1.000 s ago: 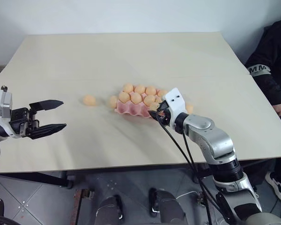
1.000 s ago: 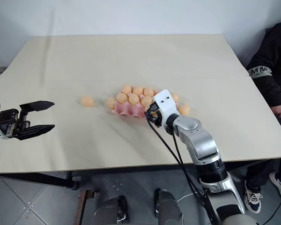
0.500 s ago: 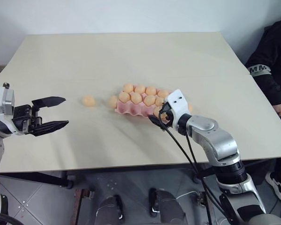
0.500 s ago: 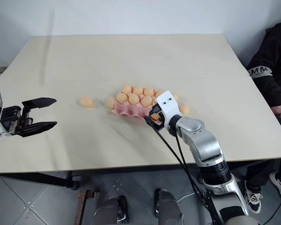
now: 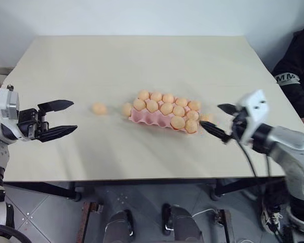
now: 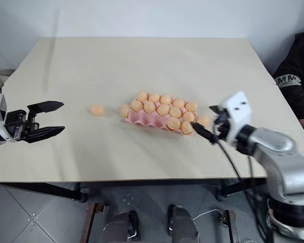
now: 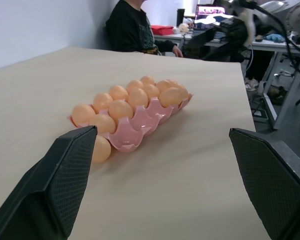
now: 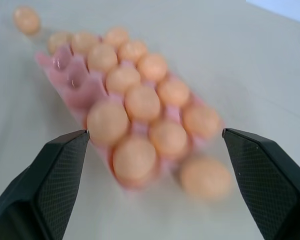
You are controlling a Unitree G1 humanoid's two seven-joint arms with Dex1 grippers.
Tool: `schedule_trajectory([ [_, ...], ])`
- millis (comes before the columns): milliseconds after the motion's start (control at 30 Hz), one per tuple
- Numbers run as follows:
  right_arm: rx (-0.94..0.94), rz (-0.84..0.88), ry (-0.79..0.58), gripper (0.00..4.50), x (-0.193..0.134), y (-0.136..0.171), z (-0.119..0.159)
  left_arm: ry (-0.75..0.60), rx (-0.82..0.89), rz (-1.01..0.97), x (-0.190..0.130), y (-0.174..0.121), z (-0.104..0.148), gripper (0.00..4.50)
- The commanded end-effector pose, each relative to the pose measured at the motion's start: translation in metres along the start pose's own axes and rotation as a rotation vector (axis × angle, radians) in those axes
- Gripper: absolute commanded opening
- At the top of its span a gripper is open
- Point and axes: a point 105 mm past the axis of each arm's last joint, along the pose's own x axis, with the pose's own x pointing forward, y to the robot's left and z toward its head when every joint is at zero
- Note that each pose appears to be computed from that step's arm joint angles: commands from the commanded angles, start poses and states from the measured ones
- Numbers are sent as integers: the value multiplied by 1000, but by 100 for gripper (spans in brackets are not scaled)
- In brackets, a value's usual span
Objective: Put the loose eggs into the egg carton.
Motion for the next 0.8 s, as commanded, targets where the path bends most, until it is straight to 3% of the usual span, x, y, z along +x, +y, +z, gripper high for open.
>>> schedule_trajectory([
  [33, -67, 5, -21, 446, -39, -7, 8, -6, 38, -114, 3, -7, 7, 450],
  [233, -72, -55, -19, 446, -80, -27, -13, -16, 36, -125, 11, -4, 5, 450],
  [400, -73, -75, -83, 446, -94, -36, -18, -18, 40, -127, 12, -3, 7, 450],
  [567, -78, -97, -85, 446, -83, -42, -31, -19, 44, -126, 12, -3, 8, 450],
  [800, -7, -142, -139, 446, -32, -51, -50, -22, 49, -124, 10, -3, 10, 450],
])
